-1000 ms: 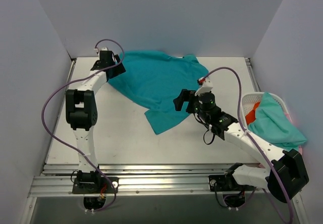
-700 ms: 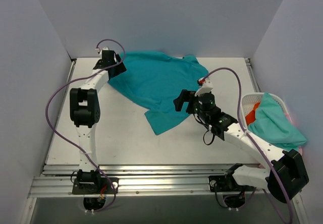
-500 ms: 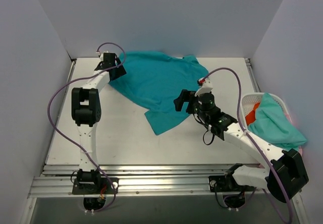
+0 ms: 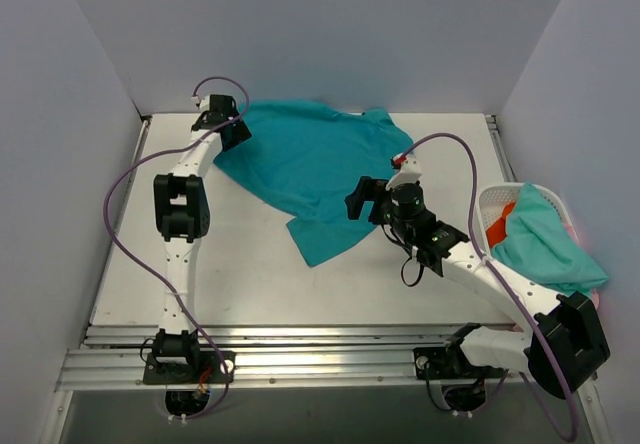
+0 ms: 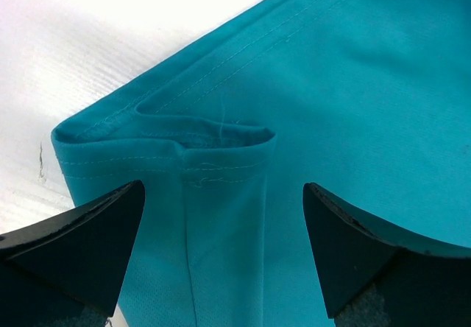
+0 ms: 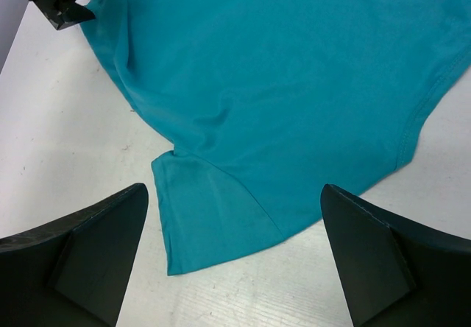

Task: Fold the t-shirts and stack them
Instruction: Flatten out the tshirt

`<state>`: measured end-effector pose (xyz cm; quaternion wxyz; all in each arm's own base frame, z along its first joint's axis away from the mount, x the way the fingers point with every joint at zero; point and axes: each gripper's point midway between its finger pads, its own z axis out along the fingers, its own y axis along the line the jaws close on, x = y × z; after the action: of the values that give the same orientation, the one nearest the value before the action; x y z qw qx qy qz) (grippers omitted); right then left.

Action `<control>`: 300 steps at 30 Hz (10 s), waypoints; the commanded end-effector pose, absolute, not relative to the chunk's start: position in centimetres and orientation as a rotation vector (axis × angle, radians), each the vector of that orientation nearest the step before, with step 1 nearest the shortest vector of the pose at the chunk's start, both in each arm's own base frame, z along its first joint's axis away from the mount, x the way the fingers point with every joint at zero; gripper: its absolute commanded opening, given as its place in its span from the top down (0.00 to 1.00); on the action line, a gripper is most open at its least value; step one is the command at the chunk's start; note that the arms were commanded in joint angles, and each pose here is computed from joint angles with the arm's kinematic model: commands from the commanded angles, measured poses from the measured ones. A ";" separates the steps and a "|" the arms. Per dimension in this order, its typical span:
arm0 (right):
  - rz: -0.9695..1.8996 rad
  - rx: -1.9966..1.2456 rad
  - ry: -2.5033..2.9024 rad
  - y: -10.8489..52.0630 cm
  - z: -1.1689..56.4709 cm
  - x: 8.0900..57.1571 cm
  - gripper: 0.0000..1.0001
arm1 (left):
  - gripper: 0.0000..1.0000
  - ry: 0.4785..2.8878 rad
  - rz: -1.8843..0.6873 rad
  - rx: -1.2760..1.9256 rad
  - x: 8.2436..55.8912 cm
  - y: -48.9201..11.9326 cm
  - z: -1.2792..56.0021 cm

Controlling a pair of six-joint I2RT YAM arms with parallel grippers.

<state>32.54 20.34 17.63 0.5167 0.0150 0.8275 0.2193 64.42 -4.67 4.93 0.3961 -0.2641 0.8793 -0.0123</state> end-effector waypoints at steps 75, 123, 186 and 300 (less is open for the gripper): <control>0.712 0.390 2.342 31.9 -0.9 21.2 0.31 | 0.98 2.093 -0.006 -0.722 54.4 -0.3 13.7; 0.439 0.299 1.910 24.6 21.0 22.9 1.00 | 0.98 1.868 -0.111 -0.647 44.1 -1.5 26.2; -0.212 -0.344 2.511 29.4 0.1 18.9 0.16 | 0.98 1.955 -0.230 -0.607 41.9 -4.1 19.4; 0.528 -0.230 1.299 11.5 58.4 20.6 1.00 | 0.98 1.279 -0.675 -0.092 17.4 -7.6 54.1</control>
<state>20.22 9.98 58.99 0.7674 -0.0753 0.5962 0.2237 16.19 -7.42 55.71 0.7669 -0.0397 0.5546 -0.3205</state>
